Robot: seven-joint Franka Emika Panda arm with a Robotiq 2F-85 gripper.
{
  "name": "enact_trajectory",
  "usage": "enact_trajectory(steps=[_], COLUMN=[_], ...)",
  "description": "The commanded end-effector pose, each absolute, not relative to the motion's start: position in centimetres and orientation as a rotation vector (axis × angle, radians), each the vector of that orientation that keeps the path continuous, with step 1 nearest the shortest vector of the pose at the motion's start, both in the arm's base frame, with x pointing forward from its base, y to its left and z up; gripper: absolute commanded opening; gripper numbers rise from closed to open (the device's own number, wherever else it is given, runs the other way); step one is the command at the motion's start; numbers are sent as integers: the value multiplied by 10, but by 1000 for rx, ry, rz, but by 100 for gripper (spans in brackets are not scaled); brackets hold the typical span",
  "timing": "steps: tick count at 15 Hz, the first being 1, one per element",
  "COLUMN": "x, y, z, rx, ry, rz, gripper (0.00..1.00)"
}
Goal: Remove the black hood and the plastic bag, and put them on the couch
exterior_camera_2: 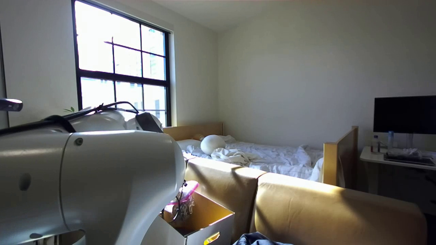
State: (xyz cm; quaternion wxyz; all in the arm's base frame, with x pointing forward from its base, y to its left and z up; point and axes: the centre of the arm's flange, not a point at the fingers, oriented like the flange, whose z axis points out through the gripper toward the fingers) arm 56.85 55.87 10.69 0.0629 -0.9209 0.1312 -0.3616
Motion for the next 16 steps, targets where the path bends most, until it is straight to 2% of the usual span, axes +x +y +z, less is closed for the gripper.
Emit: enact_trajectory(steps=[1,5,6,12,13,16], x=[537,529,503,460,514,560], y=[538,533,523,518,511,480], z=[134,142,175,217,247,285], rx=[-2729,-2744,-2750,-2814,-2803,-2730], ry=[496,568,549,683,726,873], rz=[-1278,-1390,-1443,-1511,-1519,-1795], gripper=[0,0,0,0,0,0])
